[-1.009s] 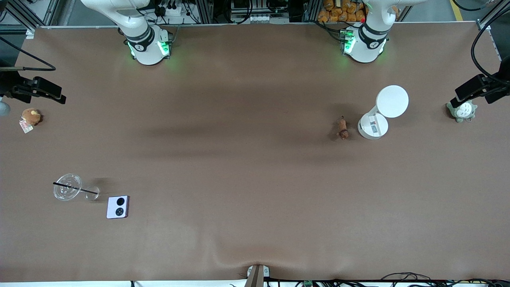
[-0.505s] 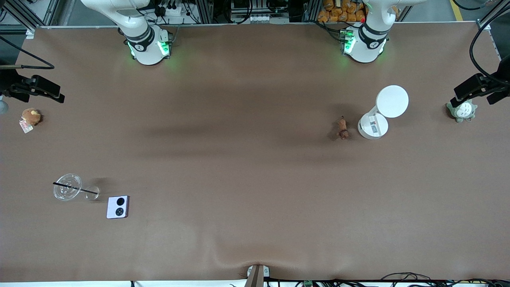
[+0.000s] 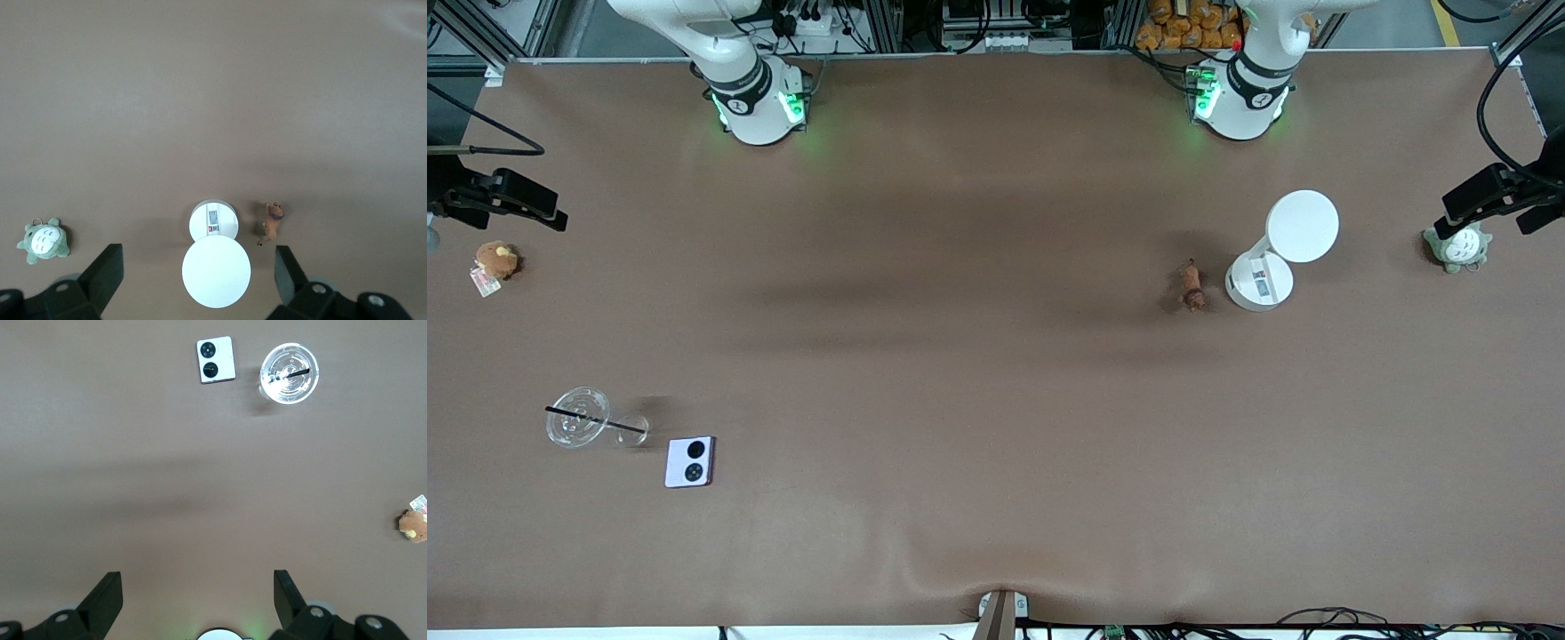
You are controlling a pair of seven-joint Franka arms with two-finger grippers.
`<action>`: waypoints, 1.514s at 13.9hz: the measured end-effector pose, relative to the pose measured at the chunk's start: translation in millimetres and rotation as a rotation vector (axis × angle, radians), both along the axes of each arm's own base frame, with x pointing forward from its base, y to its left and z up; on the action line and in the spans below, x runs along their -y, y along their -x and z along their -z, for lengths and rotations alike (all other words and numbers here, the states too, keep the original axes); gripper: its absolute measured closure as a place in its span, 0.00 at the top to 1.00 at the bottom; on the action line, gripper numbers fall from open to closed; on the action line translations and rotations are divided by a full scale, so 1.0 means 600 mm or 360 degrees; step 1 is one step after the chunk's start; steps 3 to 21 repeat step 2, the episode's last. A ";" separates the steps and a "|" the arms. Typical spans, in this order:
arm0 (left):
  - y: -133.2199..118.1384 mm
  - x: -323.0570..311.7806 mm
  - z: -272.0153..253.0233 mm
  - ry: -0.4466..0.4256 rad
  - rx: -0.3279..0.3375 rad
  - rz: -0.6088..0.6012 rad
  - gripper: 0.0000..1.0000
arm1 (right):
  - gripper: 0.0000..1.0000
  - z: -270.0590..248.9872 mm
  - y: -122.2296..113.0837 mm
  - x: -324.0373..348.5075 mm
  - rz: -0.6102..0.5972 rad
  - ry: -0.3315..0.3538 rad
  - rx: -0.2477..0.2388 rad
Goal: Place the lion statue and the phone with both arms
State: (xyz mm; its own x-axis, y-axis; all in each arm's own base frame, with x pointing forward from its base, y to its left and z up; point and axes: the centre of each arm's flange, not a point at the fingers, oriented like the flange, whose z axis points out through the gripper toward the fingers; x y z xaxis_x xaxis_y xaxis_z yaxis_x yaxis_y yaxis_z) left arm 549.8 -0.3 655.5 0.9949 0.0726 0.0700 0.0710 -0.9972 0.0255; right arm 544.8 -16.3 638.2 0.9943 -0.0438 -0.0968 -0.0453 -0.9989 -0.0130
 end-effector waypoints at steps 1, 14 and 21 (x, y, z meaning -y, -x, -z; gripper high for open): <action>0.000 0.000 0.000 0.0000 0.0000 0.0000 1.00 | 1.00 0.000 0.000 0.000 -0.0001 0.0000 0.0000; 0.000 0.000 0.000 0.0000 -0.0001 0.0000 1.00 | 1.00 0.000 0.000 0.000 -0.0001 0.0000 0.0000; 0.000 0.000 0.000 0.0000 -0.0001 0.0000 1.00 | 1.00 0.000 0.000 0.000 -0.0001 0.0000 0.0000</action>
